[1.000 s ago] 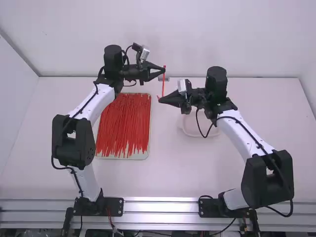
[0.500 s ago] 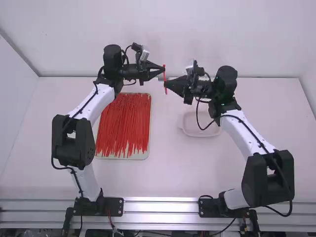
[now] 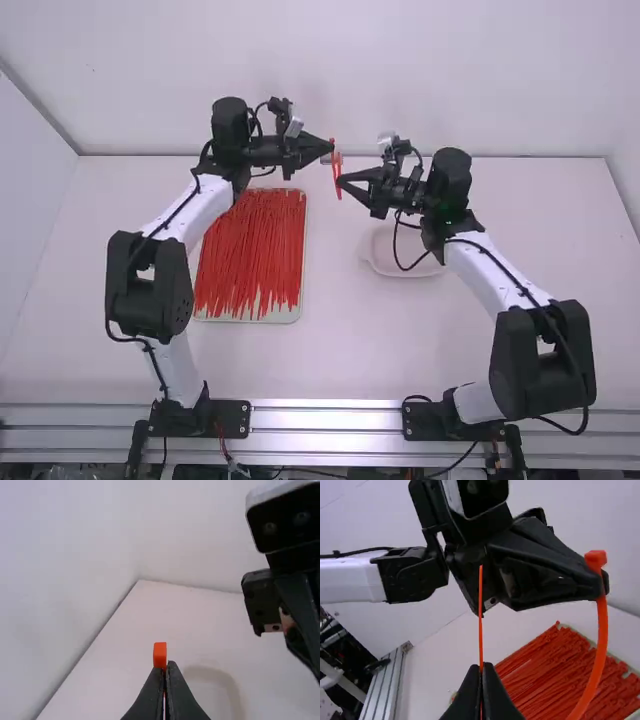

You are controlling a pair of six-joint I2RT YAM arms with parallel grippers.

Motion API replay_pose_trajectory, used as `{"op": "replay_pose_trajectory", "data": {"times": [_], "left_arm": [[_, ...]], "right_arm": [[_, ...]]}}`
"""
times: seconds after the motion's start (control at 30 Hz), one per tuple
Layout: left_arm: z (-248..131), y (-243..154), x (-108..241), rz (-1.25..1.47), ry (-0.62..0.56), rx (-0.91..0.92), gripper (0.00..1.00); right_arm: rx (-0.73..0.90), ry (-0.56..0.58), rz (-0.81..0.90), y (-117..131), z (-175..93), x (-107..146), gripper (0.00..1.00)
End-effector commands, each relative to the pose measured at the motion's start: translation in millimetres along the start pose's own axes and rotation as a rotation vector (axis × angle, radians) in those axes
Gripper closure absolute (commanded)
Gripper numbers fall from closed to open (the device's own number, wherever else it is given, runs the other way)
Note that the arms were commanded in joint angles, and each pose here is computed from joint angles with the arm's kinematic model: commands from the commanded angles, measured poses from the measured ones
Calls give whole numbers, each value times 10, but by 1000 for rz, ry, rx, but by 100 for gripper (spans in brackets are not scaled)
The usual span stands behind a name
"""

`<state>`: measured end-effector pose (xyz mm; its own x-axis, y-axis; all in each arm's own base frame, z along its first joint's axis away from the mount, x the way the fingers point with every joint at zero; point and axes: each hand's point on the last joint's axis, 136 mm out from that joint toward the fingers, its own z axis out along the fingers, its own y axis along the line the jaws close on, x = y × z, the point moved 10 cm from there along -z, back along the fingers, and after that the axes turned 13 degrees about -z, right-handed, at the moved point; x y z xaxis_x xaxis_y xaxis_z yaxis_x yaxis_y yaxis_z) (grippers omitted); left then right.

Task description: Fasten the cable tie

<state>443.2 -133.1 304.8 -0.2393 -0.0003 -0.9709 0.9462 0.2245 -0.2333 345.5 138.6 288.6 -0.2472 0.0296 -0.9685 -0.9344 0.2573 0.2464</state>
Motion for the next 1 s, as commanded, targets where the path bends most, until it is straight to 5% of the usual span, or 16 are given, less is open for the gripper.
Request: {"op": "replay_pose_trajectory", "data": {"times": [0.0,0.97], "left_arm": [[18,-27,60,66,-1,22,98],[47,-237,252,213,-75,165,98]], "right_arm": [[13,-5,78,-26,-10,72,100],[-61,19,363,91,24,307,100]]}}
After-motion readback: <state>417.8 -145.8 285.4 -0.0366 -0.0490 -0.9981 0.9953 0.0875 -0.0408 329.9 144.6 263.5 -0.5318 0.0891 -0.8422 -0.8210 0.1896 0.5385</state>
